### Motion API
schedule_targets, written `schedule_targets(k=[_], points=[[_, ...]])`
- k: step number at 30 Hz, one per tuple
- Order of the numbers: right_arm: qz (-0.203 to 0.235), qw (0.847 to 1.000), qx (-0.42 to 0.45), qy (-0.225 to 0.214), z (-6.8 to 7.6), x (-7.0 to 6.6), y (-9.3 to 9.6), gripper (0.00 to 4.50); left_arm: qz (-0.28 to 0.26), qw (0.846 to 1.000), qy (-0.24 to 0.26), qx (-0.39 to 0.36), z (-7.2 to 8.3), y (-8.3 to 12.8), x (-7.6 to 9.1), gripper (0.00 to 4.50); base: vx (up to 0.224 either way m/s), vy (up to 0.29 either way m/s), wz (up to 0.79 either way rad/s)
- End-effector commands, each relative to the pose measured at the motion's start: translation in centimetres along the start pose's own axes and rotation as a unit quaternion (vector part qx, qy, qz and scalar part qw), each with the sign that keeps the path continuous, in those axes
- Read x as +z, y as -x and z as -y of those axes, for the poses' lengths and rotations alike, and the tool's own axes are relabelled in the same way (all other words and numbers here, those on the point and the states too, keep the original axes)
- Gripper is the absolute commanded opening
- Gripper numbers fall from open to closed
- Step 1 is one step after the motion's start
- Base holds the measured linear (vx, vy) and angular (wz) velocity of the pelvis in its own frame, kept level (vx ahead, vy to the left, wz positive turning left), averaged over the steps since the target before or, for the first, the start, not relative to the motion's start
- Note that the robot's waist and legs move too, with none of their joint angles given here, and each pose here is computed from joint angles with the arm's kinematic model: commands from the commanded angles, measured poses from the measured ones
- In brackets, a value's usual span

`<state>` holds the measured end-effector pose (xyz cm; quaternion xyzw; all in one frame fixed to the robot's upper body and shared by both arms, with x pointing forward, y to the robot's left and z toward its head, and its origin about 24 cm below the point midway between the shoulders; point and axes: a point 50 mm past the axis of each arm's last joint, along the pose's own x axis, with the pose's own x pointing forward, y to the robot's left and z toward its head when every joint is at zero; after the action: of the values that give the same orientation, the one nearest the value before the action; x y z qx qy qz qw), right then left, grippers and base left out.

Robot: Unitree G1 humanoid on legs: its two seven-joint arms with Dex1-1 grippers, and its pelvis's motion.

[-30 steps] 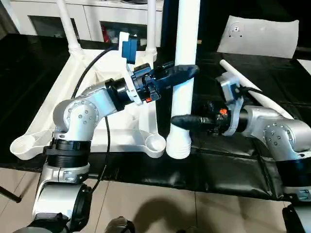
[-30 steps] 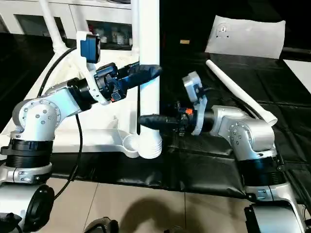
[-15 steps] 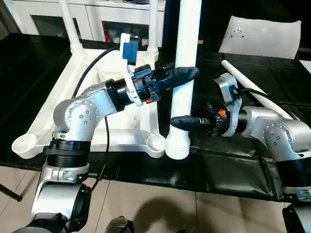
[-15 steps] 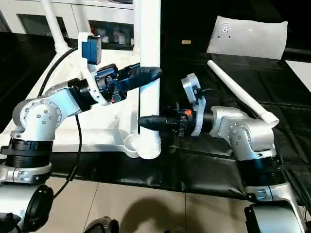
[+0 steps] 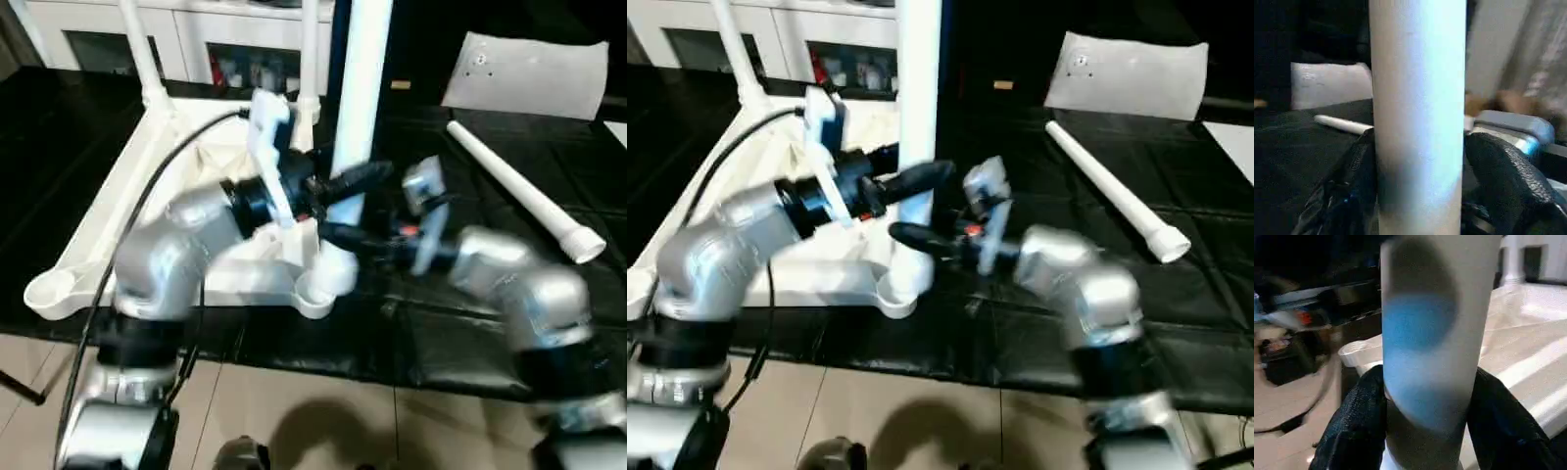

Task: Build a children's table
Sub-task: Pick table leg

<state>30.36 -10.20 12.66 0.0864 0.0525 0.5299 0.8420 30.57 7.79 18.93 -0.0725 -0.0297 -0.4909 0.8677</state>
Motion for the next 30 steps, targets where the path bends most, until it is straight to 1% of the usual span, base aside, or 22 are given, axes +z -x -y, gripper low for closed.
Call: schedule_targets(k=[1,2,3,5,6,7,8,13,16,18,25,30], points=[[0.020,0.999,-0.040,0.017,0.1,0.5,-0.1,1.89,0.013,1.000,-0.017,0.014,1.2,-0.5,0.3,3.04,0.000,0.000,0.00],[0.020,0.999,-0.040,0.017,0.1,0.5,-0.1,1.89,0.013,1.000,-0.017,0.014,1.2,-0.5,0.3,3.04,0.000,0.000,0.00],[0.030,0.998,-0.059,0.023,0.0,0.4,-0.6,1.89,0.016,0.998,-0.040,0.038,1.6,-0.7,0.1,3.04,0.000,0.000,0.00],[0.034,0.997,-0.067,0.024,-0.1,0.3,-0.7,1.89,0.019,0.997,-0.051,0.051,1.7,-0.8,0.0,2.75,0.000,0.000,0.00],[0.042,0.996,-0.080,0.023,-0.1,0.2,-1.0,1.89,0.030,0.995,-0.058,0.081,1.8,-0.9,-0.2,2.75,0.000,0.000,0.00],[0.043,0.995,-0.081,0.023,-0.2,0.2,-1.0,1.89,0.032,0.994,-0.058,0.085,1.8,-0.9,-0.2,2.67,0.000,0.000,0.00],[0.049,0.994,-0.093,0.022,-0.2,0.1,-1.3,1.88,0.040,0.991,-0.058,0.111,1.9,-0.9,-0.3,2.67,0.000,0.000,0.00],[0.056,0.992,-0.110,0.023,-0.3,0.0,-1.7,1.88,0.059,0.986,-0.053,0.144,2.3,-1.0,-0.3,2.67,0.000,0.000,0.00],[0.059,0.992,-0.112,0.024,-0.4,-0.1,-2.0,1.88,0.059,0.985,-0.062,0.149,2.4,-1.0,-0.4,2.67,0.000,0.000,0.00],[0.060,0.992,-0.111,0.026,-0.6,-0.1,-2.2,1.88,0.043,0.985,-0.082,0.148,2.4,-1.1,-0.8,2.67,0.000,0.000,0.00],[0.059,0.992,-0.107,0.032,-0.7,0.0,-2.6,1.88,0.036,0.983,-0.083,0.159,2.0,-1.1,-1.1,2.67,0.000,0.000,0.00],[0.060,0.992,-0.107,0.034,-0.8,0.0,-2.6,1.88,0.028,0.981,-0.097,0.168,1.6,-1.0,-1.3,2.67,0.000,0.000,0.00]])
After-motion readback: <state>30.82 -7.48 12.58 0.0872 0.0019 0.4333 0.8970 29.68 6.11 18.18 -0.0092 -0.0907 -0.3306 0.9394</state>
